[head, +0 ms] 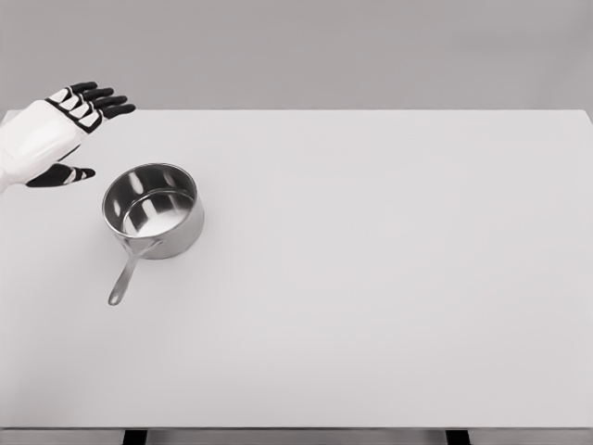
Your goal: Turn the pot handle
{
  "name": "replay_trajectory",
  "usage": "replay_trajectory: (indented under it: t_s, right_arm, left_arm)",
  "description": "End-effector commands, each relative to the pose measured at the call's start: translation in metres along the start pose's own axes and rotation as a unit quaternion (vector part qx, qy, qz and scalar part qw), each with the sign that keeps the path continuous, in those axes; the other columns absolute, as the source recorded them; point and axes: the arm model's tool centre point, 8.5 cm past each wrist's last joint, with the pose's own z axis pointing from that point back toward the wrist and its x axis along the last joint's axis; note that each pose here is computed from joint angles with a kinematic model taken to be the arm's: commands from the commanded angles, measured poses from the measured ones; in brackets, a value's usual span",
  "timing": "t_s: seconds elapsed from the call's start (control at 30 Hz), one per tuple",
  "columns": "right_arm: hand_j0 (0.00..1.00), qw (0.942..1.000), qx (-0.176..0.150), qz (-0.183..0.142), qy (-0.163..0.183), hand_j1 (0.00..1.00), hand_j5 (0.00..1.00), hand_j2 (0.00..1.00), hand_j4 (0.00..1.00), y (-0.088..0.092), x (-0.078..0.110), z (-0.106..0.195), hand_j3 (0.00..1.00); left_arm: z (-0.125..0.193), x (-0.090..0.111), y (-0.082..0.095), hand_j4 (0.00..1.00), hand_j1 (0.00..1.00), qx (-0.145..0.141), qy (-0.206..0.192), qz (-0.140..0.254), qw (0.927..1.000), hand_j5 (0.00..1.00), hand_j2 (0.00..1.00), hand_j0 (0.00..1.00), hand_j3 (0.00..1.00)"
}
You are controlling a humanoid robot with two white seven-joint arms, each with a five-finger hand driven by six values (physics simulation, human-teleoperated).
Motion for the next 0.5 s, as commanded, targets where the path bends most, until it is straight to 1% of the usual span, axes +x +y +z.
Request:
replay_trajectory:
  t_s: [0.0, 0.2, 0.23, 0.3, 0.37, 0.4, 0.43, 0.47]
  right_arm:
    - [1.0, 1.0, 0.0, 0.0, 0.003, 1.0, 1.0, 1.0, 1.0, 0.0, -0.002, 0.0, 1.0]
    - [1.0, 1.0, 0.001, 0.0, -0.001, 1.0, 1.0, 1.0, 1.0, 0.0, 0.001, 0.0, 1.0]
    - [1.0, 1.0, 0.001, 0.0, -0.001, 1.0, 1.0, 1.0, 1.0, 0.0, 0.001, 0.0, 1.0]
    - [1.0, 1.0, 0.001, -0.001, -0.001, 1.0, 1.0, 1.0, 1.0, 0.0, 0.001, 0.0, 1.0]
    - [1.0, 1.0, 0.001, -0.001, -0.001, 1.0, 1.0, 1.0, 1.0, 0.0, 0.001, 0.0, 1.0]
    - [1.0, 1.0, 0.001, -0.001, -0.001, 1.0, 1.0, 1.0, 1.0, 0.0, 0.001, 0.0, 1.0]
    - [1.0, 1.0, 0.001, -0.001, -0.001, 1.0, 1.0, 1.0, 1.0, 0.0, 0.001, 0.0, 1.0]
    - [1.0, 1.0, 0.001, -0.001, -0.001, 1.0, 1.0, 1.0, 1.0, 0.0, 0.001, 0.0, 1.0]
  left_arm:
    - [0.0, 0.0, 0.001, 1.0, 1.0, 0.001, 0.0, 0.001, 1.0, 1.0, 1.0, 1.0, 1.0]
    - [0.001, 0.001, 0.001, 1.0, 1.0, 0.0, -0.002, 0.001, 1.0, 1.0, 1.0, 1.0, 1.0]
    - [-0.003, 0.006, 0.001, 1.0, 1.0, 0.004, -0.009, 0.002, 1.0, 1.0, 1.0, 1.0, 1.0]
    - [-0.012, 0.017, -0.009, 1.0, 1.0, -0.001, -0.022, 0.001, 0.9998, 1.0, 1.0, 1.0, 1.0]
    - [-0.022, 0.023, -0.01, 1.0, 1.0, 0.008, -0.029, 0.002, 0.9995, 1.0, 1.0, 1.0, 1.0]
    - [-0.034, 0.034, -0.015, 1.0, 1.0, 0.006, -0.048, 0.009, 0.9988, 1.0, 1.0, 1.0, 1.0]
    - [-0.041, 0.047, -0.024, 1.0, 1.0, -0.005, -0.068, 0.011, 0.9976, 1.0, 1.0, 1.0, 1.0]
    - [-0.042, 0.06, -0.023, 1.0, 1.0, -0.004, -0.086, 0.004, 0.9963, 1.0, 1.0, 1.0, 1.0]
